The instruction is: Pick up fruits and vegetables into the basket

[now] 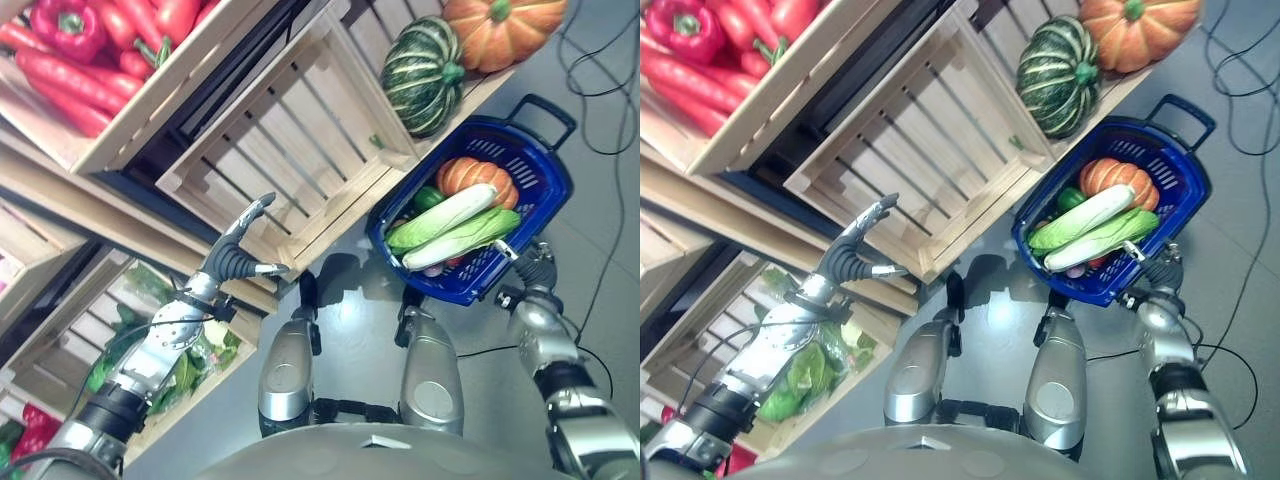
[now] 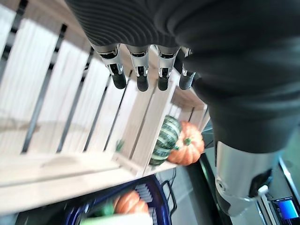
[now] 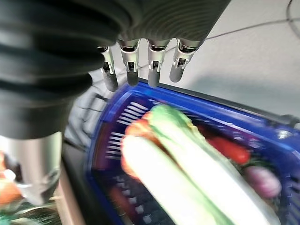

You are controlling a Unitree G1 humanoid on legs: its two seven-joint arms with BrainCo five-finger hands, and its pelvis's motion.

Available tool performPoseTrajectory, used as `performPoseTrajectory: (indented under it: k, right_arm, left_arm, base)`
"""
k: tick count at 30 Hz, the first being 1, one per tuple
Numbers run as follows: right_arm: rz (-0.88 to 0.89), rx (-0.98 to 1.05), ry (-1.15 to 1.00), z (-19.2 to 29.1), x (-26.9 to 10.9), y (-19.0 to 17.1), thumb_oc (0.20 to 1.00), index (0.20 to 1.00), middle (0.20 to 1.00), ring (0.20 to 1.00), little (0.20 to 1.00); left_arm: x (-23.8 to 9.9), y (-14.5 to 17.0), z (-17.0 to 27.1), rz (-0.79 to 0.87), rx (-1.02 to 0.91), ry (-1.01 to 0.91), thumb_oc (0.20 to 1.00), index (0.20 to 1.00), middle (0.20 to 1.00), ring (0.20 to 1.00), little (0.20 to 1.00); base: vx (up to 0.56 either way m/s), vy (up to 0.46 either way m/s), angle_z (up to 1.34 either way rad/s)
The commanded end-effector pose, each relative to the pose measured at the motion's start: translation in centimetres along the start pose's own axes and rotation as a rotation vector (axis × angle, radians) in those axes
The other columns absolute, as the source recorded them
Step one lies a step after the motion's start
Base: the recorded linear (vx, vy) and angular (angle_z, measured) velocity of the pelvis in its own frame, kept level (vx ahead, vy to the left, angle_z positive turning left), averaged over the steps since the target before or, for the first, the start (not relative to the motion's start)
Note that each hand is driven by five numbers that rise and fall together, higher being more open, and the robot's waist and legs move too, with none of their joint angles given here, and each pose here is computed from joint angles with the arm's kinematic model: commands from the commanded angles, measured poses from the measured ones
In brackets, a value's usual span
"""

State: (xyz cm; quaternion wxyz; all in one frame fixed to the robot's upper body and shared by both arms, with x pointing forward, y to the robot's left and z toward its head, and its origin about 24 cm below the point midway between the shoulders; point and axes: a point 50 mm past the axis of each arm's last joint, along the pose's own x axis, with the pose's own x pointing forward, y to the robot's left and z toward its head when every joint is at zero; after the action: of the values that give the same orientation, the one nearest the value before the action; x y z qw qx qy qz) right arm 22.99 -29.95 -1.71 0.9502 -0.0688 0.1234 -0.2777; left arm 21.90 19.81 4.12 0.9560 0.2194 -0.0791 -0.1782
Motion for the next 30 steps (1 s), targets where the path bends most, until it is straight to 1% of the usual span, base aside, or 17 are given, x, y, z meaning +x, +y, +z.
performPoseTrajectory:
  k: [1, 5, 6, 9, 10, 13, 15, 16, 18, 19, 20, 21, 23, 24, 26, 28, 30]
  right_arm:
    - [0.099, -0.025, -0.118, 0.1, -2.0, 0.2, 1.0, 1.0, 1.0, 1.0, 1.0]
    - [0.23, -0.056, -0.109, -1.2, -4.3, 1.1, 1.0, 1.0, 1.0, 1.0, 1.0]
    - [0.292, -0.077, -0.098, -1.7, -4.9, 1.5, 1.0, 1.0, 1.0, 1.0, 1.0]
    - [0.384, -0.149, -0.072, -2.5, -5.6, 2.2, 1.0, 1.0, 1.0, 1.0, 1.0]
    - [0.459, -0.157, -0.001, -3.5, -6.1, 2.9, 1.0, 1.0, 1.0, 1.0, 1.0]
    - [0.573, -0.22, 0.128, -5.7, -7.2, 3.9, 1.0, 1.0, 1.0, 1.0, 1.0]
    - [0.622, -0.279, 0.235, -7.7, -8.0, 4.5, 1.0, 1.0, 1.0, 1.0, 1.0]
    - [0.629, -0.283, 0.254, -8.0, -8.1, 4.6, 1.0, 1.0, 1.0, 1.0, 1.0]
    - [0.676, -0.291, 0.405, -10.5, -9.2, 5.2, 1.0, 1.0, 1.0, 1.0, 1.0]
    - [0.689, -0.285, 0.475, -11.4, -9.6, 5.5, 1.0, 1.0, 1.0, 1.0, 1.0]
    - [0.695, -0.281, 0.499, -11.6, -9.7, 5.6, 1.0, 1.0, 1.0, 1.0, 1.0]
    - [0.698, -0.268, 0.593, -12.9, -10.4, 5.8, 1.0, 1.0, 1.0, 1.0, 1.0]
    - [0.726, -0.268, 0.707, -14.2, -11.3, 5.8, 1.0, 1.0, 1.0, 1.0, 1.0]
    - [0.734, -0.257, 0.732, -14.4, -11.5, 5.9, 1.0, 1.0, 1.0, 1.0, 1.0]
    - [0.808, -0.153, 0.924, -16.0, -13.4, 5.7, 1.0, 1.0, 1.0, 1.0, 1.0]
    - [0.829, -0.14, 0.976, -16.6, -13.9, 5.4, 1.0, 1.0, 1.0, 1.0, 1.0]
    - [0.839, -0.169, 0.979, -16.7, -13.7, 5.1, 1.0, 1.0, 1.0, 1.0, 1.0]
  left_arm:
    - [-2.7, -0.3, -1.8, -0.035, -0.096, 0.095, 1.0, 1.0, 1.0, 1.0, 1.0]
    - [-4.8, -1.8, -4.3, -0.083, -0.216, 0.243, 1.0, 1.0, 1.0, 1.0, 1.0]
    - [-5.4, -2.4, -5.2, -0.104, -0.245, 0.296, 1.0, 1.0, 1.0, 1.0, 1.0]
    - [-6.0, -3.3, -6.1, -0.167, -0.243, 0.343, 1.0, 1.0, 1.0, 1.0, 1.0]
    - [-6.2, -3.7, -6.7, -0.193, -0.235, 0.373, 1.0, 1.0, 1.0, 1.0, 1.0]
    - [-6.7, -4.4, -8.0, -0.22, -0.291, 0.449, 1.0, 1.0, 1.0, 1.0, 1.0]
    - [-7.1, -5.4, -9.1, -0.257, -0.343, 0.514, 1.0, 1.0, 1.0, 1.0, 1.0]
    - [-7.1, -5.6, -9.2, -0.263, -0.345, 0.52, 1.0, 1.0, 1.0, 1.0, 1.0]
    - [-7.5, -6.9, -10.5, -0.32, -0.341, 0.601, 1.0, 1.0, 1.0, 1.0, 1.0]
    - [-7.7, -7.6, -11.0, -0.349, -0.359, 0.646, 1.0, 1.0, 1.0, 1.0, 1.0]
    - [-7.7, -7.8, -11.1, -0.356, -0.363, 0.653, 1.0, 1.0, 1.0, 1.0, 1.0]
    - [-7.9, -8.6, -11.8, -0.388, -0.392, 0.71, 1.0, 1.0, 1.0, 1.0, 1.0]
    - [-8.2, -9.8, -12.3, -0.434, -0.43, 0.77, 1.0, 1.0, 1.0, 1.0, 1.0]
    - [-8.2, -9.9, -12.4, -0.444, -0.443, 0.784, 1.0, 1.0, 1.0, 1.0, 1.0]
    - [-9.0, -11.4, -12.9, -0.515, -0.521, 0.863, 1.0, 1.0, 1.0, 1.0, 1.0]
    - [-9.1, -12.0, -13.0, -0.537, -0.563, 0.888, 1.0, 1.0, 1.0, 1.0, 1.0]
    - [-9.0, -12.2, -13.0, -0.56, -0.546, 0.878, 1.0, 1.0, 1.0, 1.0, 1.0]
  base:
    - [0.14, 0.111, -0.2]
    - [0.16, 0.122, -0.16]
    - [0.12, 0.099, -0.09]
    - [0.07, 0.095, -0.04]
    - [0.04, 0.132, -0.01]
    - [0.01, 0.097, -0.01]
    - [0.0, 0.053, 0.0]
    - [-0.01, 0.067, 0.0]
    - [-0.01, 0.056, 0.01]
    - [-0.01, 0.036, 0.0]
    - [-0.02, 0.045, -0.02]
    - [-0.02, 0.041, -0.03]
    - [-0.02, 0.04, -0.03]
    - [-0.01, 0.042, -0.06]
    - [0.0, 0.045, -0.08]
    - [0.02, 0.034, 0.0]
    - [0.0, 0.0, 0.0]
